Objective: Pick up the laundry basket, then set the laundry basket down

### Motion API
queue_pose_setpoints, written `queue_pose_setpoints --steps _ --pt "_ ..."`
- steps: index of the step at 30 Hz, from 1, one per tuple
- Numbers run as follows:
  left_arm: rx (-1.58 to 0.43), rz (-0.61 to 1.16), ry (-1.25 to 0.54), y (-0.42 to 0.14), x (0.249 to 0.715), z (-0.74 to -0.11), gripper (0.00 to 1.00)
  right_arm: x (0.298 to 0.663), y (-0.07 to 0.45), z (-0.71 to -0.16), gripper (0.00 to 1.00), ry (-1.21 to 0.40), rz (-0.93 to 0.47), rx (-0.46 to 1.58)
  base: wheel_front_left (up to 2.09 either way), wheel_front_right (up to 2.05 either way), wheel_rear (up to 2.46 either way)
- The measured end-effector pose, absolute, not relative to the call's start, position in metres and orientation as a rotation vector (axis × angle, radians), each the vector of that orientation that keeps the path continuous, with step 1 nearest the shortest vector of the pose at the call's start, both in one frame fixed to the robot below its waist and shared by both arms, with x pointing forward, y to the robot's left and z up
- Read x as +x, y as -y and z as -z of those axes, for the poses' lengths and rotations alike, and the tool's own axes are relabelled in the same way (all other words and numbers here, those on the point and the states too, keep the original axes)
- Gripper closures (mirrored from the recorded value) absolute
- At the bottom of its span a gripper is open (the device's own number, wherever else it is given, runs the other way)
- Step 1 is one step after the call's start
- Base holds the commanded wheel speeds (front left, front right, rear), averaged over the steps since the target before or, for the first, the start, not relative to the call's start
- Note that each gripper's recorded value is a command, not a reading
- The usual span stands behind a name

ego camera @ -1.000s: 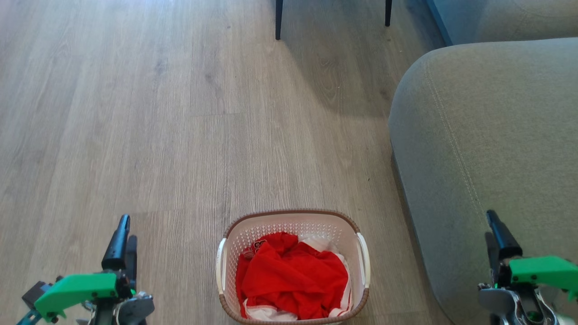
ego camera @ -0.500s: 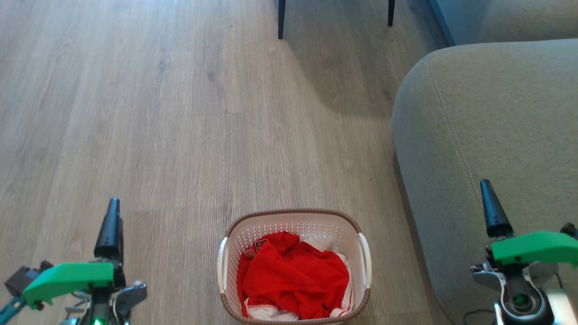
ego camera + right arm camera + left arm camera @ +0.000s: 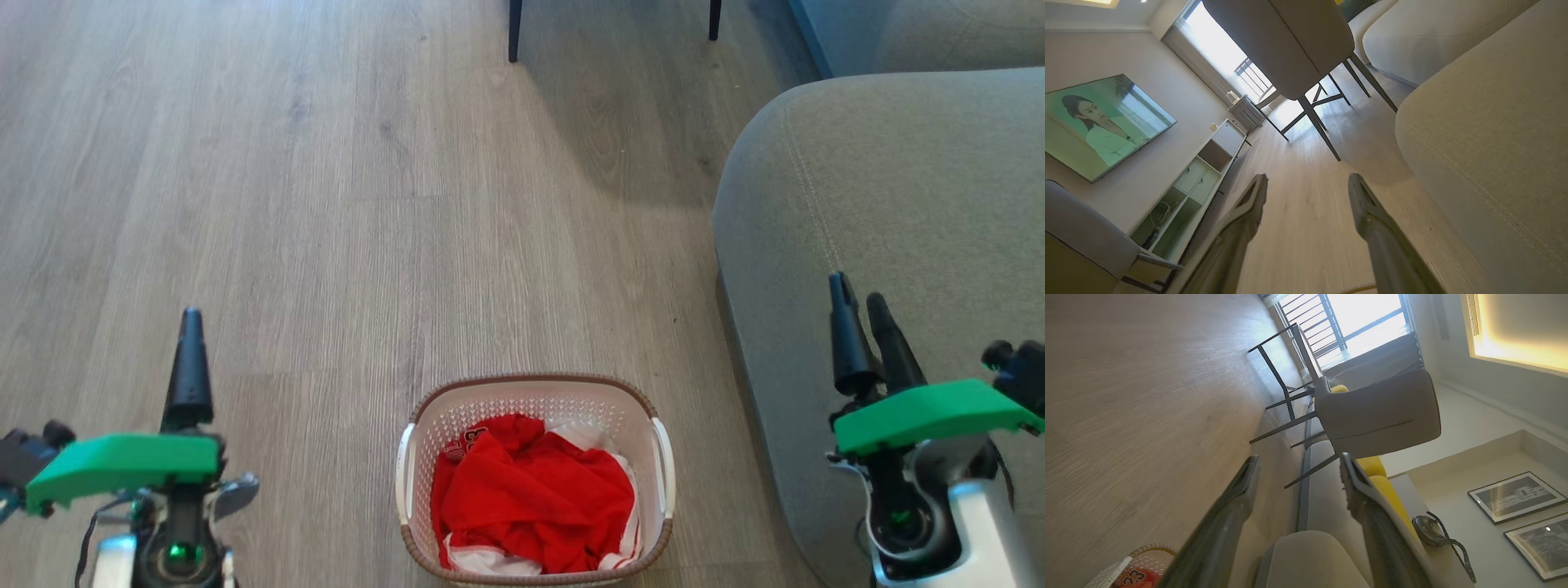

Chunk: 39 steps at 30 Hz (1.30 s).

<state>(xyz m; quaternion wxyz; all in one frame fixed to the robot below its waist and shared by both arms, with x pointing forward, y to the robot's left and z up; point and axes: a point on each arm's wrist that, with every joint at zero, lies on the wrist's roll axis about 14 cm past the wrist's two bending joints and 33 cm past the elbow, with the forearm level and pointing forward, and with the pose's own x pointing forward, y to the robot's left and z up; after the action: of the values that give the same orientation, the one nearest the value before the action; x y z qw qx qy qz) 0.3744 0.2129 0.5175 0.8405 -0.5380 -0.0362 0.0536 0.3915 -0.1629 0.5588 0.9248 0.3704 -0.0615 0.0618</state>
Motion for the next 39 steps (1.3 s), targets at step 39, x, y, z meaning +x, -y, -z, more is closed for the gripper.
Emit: queue_pose_setpoints --steps 39 --pt "-0.378 0.1 -0.09 -0.108 0.372 -0.49 0.0 0.387 0.132 -0.561 0.0 0.174 -0.198 0.397 0.0 0.0 0.0"
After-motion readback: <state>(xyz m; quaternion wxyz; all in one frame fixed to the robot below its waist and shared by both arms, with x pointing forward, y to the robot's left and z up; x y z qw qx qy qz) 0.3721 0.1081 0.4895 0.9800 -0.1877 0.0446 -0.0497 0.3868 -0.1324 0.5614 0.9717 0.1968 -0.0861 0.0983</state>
